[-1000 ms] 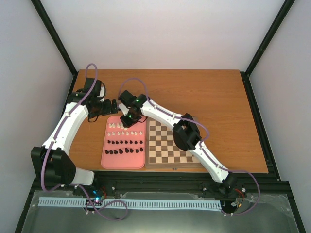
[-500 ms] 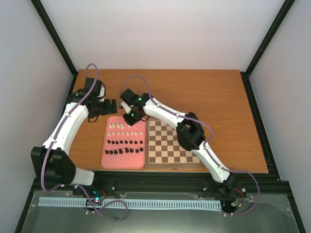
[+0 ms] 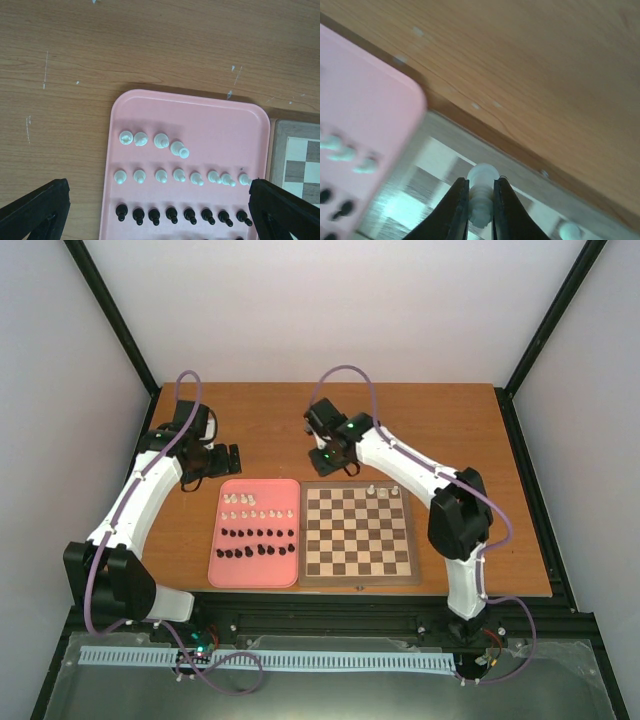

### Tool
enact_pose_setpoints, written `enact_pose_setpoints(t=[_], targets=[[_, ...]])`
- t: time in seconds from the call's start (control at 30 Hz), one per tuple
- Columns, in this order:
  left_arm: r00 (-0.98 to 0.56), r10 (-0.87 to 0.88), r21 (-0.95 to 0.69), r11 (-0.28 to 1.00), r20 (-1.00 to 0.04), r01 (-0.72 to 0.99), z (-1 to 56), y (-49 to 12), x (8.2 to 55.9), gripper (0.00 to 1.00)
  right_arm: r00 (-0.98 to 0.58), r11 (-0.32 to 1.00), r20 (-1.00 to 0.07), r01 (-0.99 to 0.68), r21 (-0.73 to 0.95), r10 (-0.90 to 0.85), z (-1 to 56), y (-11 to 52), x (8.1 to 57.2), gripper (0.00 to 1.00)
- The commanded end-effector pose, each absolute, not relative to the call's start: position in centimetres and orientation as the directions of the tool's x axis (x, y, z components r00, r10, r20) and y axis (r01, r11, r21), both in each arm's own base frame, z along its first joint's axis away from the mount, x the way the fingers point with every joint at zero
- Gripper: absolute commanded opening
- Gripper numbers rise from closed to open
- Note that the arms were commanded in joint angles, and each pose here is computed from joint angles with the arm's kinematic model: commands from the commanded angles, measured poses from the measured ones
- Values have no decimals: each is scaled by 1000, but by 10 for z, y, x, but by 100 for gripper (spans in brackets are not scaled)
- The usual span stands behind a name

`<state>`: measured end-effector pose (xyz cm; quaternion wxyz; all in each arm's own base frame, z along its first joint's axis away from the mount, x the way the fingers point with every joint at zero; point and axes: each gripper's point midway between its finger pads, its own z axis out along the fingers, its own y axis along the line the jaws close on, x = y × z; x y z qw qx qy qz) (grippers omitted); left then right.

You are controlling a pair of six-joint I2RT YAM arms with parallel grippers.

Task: Set up the chess pieces on the board
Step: Place the chess piece on the chessboard.

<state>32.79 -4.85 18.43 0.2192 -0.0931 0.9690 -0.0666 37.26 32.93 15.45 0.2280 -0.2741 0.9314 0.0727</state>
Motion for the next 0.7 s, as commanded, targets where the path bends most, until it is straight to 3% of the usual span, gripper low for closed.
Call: enact_pose_setpoints(t=[0.0, 0.23, 0.67], targets=[[-875, -222, -186, 970, -430, -154, 192, -49, 335, 100, -811, 898, -402, -433, -78, -426, 124, 273, 374, 9], [-879, -223, -187, 970, -422, -156, 190, -50, 335, 100, -846, 920, -365, -375, -110, -389, 99, 237, 372, 9], [-883, -220, -183, 971, -415, -156, 188, -50, 336, 100, -860, 922, -333, -371, -108, -385, 88, 228, 362, 8]])
